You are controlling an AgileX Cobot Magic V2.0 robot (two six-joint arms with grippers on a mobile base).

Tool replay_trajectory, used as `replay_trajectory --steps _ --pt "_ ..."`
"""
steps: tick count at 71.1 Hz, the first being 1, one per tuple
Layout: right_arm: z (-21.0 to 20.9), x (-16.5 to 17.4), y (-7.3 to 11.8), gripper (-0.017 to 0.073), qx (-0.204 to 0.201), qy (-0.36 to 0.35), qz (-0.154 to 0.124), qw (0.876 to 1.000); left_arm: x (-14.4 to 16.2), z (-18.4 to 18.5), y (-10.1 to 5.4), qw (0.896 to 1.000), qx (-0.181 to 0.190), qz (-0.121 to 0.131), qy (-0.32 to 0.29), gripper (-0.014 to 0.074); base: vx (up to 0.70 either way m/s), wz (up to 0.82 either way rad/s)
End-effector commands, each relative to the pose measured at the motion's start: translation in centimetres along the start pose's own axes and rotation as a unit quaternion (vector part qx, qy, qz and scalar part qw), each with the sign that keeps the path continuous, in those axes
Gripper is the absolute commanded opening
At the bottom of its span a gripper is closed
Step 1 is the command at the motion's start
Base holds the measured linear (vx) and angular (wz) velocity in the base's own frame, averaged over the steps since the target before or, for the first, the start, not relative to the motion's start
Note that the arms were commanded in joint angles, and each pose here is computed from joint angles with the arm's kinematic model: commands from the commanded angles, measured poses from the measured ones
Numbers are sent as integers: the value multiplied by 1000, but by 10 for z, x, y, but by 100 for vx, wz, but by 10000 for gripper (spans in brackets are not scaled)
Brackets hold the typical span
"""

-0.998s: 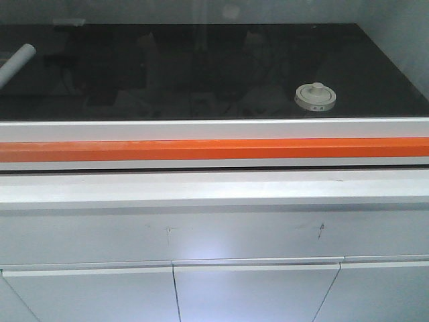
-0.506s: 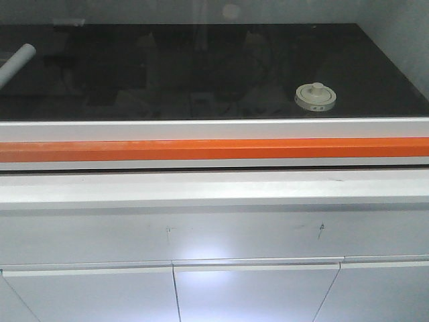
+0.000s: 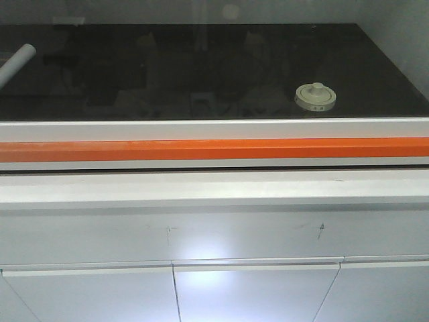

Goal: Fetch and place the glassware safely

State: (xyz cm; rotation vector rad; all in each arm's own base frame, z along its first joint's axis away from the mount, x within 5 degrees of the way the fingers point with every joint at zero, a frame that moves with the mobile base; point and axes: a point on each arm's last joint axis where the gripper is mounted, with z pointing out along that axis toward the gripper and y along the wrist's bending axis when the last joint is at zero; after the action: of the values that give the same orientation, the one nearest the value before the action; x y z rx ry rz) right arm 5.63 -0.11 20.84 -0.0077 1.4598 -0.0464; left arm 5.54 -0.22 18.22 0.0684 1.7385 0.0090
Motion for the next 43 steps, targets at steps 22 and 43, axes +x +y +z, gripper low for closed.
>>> replay_trajectory --steps 22,43 --pt "-2 -9 2 -3 -10 -77 -6 997 -24 -4 3 985 -15 -7 -173 -7 0 0" --pt "-15 -79 2 -3 -15 -218 -10 976 -85 -29 6 950 -20 -20 -312 -7 0 0"
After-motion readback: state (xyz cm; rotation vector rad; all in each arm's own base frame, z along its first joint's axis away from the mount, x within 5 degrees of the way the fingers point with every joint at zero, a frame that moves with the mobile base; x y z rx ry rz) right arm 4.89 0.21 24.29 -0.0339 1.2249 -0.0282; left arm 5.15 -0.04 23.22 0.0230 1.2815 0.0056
